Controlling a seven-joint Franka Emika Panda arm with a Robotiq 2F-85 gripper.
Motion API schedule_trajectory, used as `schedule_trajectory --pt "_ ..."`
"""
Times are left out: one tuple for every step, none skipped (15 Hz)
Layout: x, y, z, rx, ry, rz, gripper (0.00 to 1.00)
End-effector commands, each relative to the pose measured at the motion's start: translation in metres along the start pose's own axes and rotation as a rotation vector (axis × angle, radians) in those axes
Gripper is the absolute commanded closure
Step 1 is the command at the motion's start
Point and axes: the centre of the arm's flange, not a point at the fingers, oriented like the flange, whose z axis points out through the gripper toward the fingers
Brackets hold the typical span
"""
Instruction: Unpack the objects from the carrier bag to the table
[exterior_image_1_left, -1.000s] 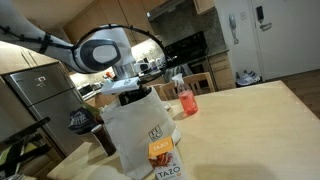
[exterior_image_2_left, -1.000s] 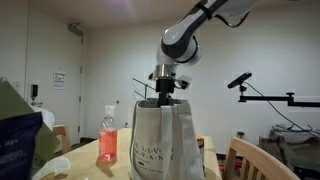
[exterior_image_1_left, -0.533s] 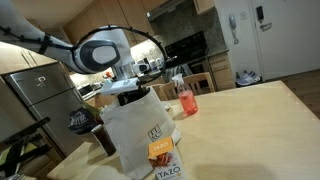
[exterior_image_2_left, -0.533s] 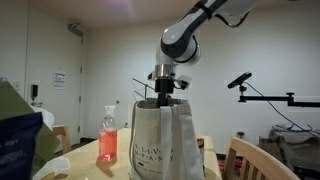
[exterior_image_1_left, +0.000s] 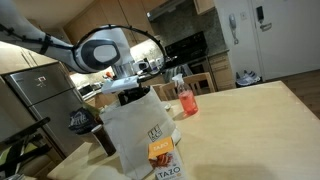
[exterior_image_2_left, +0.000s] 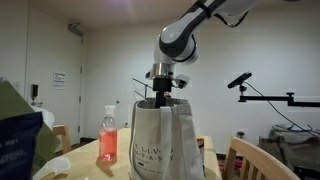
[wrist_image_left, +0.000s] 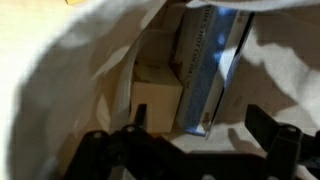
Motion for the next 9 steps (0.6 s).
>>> schedule_trajectory --pt "0.021 0.003 -0.007 -0.027 -0.015 -0.007 0.0" --pt "0.024 0.004 -0.007 -0.027 -0.015 -0.01 0.0" --pt "0.026 0.005 -0.008 -0.025 -0.01 -0.011 0.0" --pt "0.029 0.005 -0.009 -0.017 0.001 -0.017 0.0" --pt "0.033 0.005 -0.01 -0.018 0.009 -0.018 0.0" --pt "0.036 0.004 -0.011 -0.016 0.017 -0.025 0.0" --pt "0.039 0.003 -0.013 -0.022 0.022 -0.031 0.0" --pt "0.044 0.001 -0.014 -0.024 0.024 -0.037 0.0" --pt "0.048 0.001 -0.015 -0.027 0.029 -0.045 0.0"
